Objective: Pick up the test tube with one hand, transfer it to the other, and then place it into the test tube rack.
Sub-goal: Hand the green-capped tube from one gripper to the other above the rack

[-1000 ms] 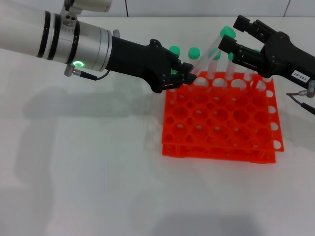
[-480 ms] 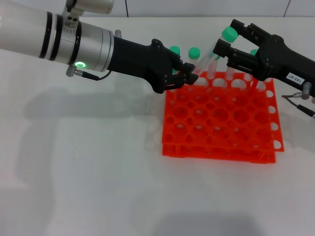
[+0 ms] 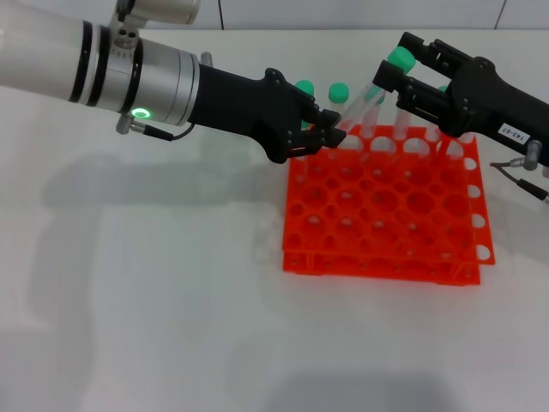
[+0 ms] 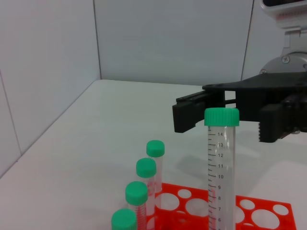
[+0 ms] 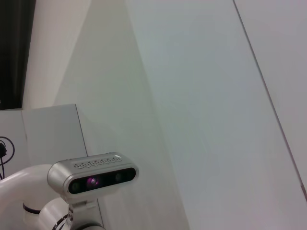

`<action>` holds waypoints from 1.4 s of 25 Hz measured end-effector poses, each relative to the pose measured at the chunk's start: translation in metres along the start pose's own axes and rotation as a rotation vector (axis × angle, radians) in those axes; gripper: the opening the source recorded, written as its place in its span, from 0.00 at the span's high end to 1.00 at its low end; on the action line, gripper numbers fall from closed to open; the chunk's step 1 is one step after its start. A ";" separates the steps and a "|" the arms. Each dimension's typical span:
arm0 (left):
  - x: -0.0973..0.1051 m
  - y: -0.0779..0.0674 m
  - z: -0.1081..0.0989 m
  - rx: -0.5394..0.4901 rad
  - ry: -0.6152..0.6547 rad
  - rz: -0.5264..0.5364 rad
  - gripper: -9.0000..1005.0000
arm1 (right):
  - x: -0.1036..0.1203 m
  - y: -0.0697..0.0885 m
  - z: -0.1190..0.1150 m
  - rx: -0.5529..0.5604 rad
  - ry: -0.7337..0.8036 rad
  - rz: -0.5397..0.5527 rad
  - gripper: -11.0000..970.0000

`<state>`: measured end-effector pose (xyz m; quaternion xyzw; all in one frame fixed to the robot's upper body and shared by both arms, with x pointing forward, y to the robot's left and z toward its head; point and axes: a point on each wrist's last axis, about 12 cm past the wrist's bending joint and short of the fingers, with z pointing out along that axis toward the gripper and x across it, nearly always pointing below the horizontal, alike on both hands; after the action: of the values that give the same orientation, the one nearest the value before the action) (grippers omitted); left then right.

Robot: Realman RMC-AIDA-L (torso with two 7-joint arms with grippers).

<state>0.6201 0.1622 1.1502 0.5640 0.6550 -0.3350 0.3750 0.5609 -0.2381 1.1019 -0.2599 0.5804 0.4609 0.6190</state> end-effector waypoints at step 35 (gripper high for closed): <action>-0.014 -0.010 0.008 0.008 0.055 -0.134 0.70 | 0.000 -0.002 0.003 0.005 0.011 -0.020 0.74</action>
<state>0.6124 0.1469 1.1581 0.5291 0.7000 -0.3465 0.3316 0.5638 -0.2366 1.1023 -0.2666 0.5823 0.4521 0.6208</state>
